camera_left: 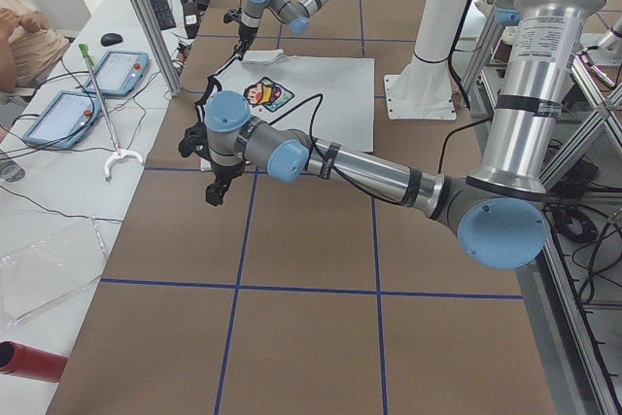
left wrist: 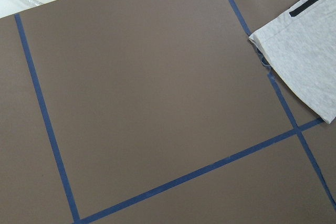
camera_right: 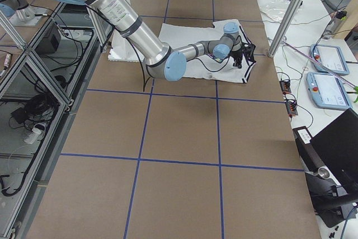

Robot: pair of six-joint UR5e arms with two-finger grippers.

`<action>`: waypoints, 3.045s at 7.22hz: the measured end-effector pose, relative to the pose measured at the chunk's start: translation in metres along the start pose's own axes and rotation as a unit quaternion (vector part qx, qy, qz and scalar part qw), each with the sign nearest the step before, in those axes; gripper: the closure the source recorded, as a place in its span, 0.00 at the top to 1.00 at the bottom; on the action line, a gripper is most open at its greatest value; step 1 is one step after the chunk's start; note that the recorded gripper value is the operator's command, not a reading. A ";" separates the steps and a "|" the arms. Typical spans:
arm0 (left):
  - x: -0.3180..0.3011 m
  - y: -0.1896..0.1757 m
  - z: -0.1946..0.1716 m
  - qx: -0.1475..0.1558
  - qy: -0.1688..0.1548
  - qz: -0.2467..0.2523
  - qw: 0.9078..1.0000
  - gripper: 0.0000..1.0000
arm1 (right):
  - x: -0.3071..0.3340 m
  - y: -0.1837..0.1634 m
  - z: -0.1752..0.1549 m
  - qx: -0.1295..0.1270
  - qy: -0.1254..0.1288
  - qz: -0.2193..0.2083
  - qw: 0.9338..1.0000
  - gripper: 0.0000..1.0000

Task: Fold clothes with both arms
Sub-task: 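Fold the grasped sleeve inward toward the shirt's center with the right gripper, then release and raise the right gripper while the left arm moves toward the other sleeve, then grasp the sleeve nearest the left gripper with the left gripper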

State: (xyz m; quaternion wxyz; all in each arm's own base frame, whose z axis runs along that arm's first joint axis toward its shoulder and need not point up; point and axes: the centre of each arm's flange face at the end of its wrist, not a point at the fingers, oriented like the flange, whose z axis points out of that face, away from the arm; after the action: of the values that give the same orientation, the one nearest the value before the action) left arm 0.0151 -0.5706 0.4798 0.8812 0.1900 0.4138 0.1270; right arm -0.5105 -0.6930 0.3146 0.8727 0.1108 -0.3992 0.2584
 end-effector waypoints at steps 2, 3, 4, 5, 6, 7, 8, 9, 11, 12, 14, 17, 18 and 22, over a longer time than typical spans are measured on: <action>0.001 0.000 -0.001 0.000 0.000 0.000 1.000 0.99 | -0.003 -0.008 0.000 0.008 0.003 0.003 1.000 0.00; 0.001 0.000 -0.001 0.001 -0.001 0.001 1.000 0.99 | -0.001 -0.016 -0.001 0.011 0.005 0.006 1.000 0.00; 0.001 0.000 -0.001 0.001 -0.001 0.001 1.000 0.99 | 0.002 -0.020 0.000 0.013 0.008 0.008 1.000 0.18; 0.001 0.000 -0.001 0.001 -0.001 0.001 1.000 0.99 | 0.004 -0.022 0.003 0.013 0.011 0.009 1.000 0.99; 0.002 -0.001 -0.001 0.001 -0.001 -0.002 1.000 0.99 | 0.004 -0.022 0.003 0.013 0.011 0.007 1.000 1.00; 0.004 -0.004 -0.001 0.002 0.000 -0.012 1.000 0.99 | 0.003 -0.023 0.002 0.013 0.010 0.001 1.000 1.00; 0.011 -0.009 0.000 0.003 0.002 -0.031 1.000 0.99 | 0.001 -0.025 -0.002 0.014 0.006 -0.008 1.000 1.00; 0.029 -0.023 0.008 0.001 0.010 -0.055 0.998 0.99 | 0.000 -0.031 -0.012 0.010 -0.003 -0.015 1.000 1.00; 0.111 -0.066 0.047 -0.021 0.040 -0.115 0.992 0.99 | 0.039 -0.038 -0.048 -0.030 -0.041 -0.021 0.998 1.00; 0.149 -0.083 0.065 -0.030 0.049 -0.134 0.989 0.99 | 0.081 -0.043 -0.072 -0.053 -0.061 -0.018 0.997 1.00; 0.194 -0.107 0.095 -0.029 0.040 -0.148 0.988 0.99 | 0.173 -0.065 -0.120 -0.091 -0.086 -0.027 0.992 1.00; 0.207 -0.136 0.179 -0.019 0.053 -0.161 0.985 0.87 | 0.280 -0.077 -0.159 -0.116 -0.097 -0.064 0.986 1.00; 0.198 -0.150 0.207 -0.009 0.044 -0.176 0.983 0.85 | 0.298 -0.077 -0.165 -0.121 -0.099 -0.066 0.985 1.00; 0.170 -0.176 0.285 0.035 0.003 -0.208 0.978 0.60 | 0.318 -0.062 -0.191 -0.115 -0.110 -0.076 0.984 1.00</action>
State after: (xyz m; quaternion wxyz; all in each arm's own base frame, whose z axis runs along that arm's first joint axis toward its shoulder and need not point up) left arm 0.3543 -0.7289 0.4538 0.8799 0.1300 0.4512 -0.0726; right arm -0.1808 -0.5532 0.4299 0.8473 0.0678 -0.5104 0.1302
